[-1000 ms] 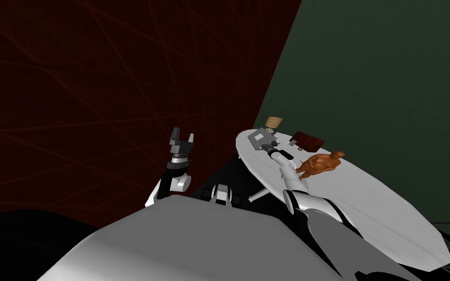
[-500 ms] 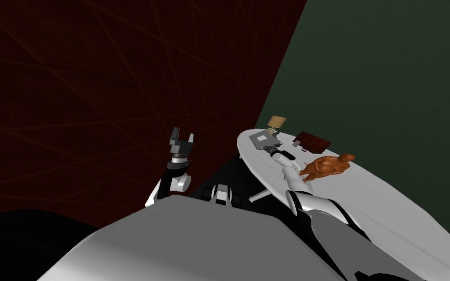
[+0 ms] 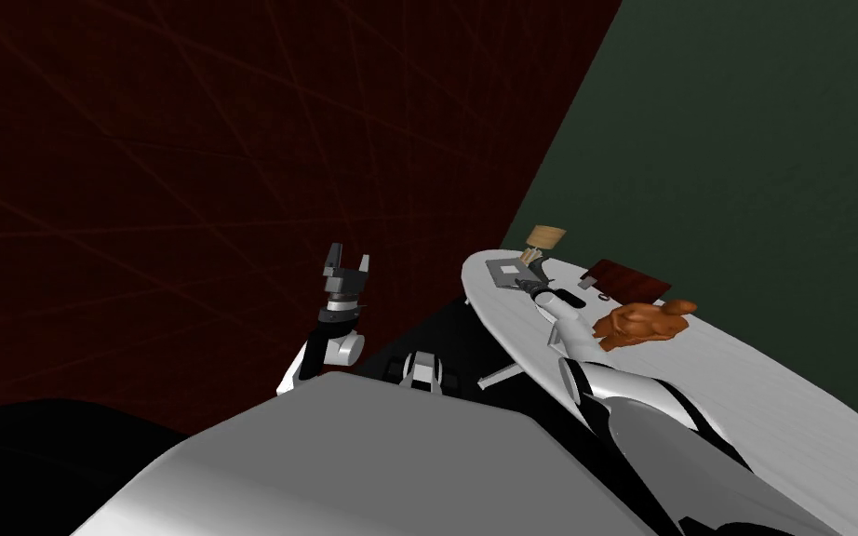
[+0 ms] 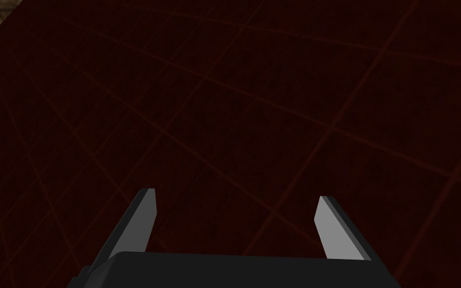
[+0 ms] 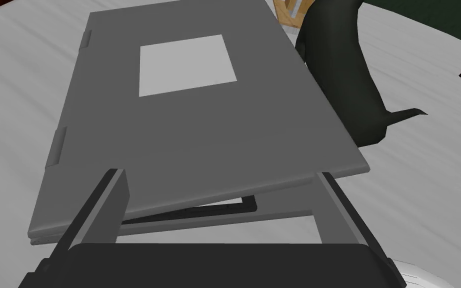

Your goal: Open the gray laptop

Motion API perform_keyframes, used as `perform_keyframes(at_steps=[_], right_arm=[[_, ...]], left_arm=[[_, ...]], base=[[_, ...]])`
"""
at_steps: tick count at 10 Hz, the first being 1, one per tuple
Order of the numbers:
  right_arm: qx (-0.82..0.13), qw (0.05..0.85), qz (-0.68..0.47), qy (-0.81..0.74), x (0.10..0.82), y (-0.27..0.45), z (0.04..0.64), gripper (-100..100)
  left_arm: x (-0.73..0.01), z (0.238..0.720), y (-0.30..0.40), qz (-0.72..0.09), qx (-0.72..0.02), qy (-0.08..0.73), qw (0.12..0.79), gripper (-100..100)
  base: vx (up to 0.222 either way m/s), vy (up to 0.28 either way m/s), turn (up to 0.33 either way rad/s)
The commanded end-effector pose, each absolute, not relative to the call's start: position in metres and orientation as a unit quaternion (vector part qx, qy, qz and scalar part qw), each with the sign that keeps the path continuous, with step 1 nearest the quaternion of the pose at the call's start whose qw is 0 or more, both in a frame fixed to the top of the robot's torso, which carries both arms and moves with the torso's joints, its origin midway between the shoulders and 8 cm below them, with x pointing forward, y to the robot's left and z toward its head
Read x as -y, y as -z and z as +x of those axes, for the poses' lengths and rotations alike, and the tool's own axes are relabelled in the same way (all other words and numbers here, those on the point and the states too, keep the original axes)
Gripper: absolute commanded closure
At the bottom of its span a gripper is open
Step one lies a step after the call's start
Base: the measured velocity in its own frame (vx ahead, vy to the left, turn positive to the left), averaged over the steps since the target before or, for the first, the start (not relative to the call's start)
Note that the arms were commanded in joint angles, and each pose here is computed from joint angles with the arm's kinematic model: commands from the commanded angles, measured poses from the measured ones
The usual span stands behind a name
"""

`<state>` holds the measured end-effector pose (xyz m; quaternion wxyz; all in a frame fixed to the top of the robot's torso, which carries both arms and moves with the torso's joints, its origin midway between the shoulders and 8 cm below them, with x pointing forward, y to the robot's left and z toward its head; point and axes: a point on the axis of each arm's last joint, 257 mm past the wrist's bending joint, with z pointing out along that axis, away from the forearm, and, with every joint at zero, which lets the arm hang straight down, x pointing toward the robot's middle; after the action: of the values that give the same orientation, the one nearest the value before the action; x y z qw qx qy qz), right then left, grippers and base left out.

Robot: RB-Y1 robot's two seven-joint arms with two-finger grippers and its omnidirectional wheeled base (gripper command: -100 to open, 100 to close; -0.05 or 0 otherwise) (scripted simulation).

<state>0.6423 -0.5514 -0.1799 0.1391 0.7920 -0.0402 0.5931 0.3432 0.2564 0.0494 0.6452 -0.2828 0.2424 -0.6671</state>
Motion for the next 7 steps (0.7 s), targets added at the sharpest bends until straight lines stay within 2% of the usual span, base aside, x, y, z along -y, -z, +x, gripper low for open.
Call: perform_keyframes(at_steps=[1, 4, 5, 7], right_arm=[[0.046, 0.148, 0.792, -0.591, 0.560, 0.180, 0.638, -100], [0.083, 0.175, 0.788, -0.584, 0.612, 0.168, 0.621, -100], [0.094, 0.161, 0.787, -0.589, 0.609, 0.168, 0.622, -100], [0.083, 0.175, 0.788, -0.584, 0.612, 0.168, 0.621, -100]], left_arm=[[-0.256, 0.343, -0.049, -0.283, -0.242, 0.667, 0.645, 0], [-0.256, 0.343, -0.049, -0.283, -0.242, 0.667, 0.645, 0], [-0.256, 0.343, -0.049, -0.283, -0.242, 0.667, 0.645, 0], [-0.256, 0.343, -0.049, -0.283, -0.242, 0.667, 0.645, 0]], base=[[-0.025, -0.006, 0.044], [-0.078, -0.016, 0.242], [-0.096, -0.018, 0.192], [-0.025, 0.000, -0.019]])
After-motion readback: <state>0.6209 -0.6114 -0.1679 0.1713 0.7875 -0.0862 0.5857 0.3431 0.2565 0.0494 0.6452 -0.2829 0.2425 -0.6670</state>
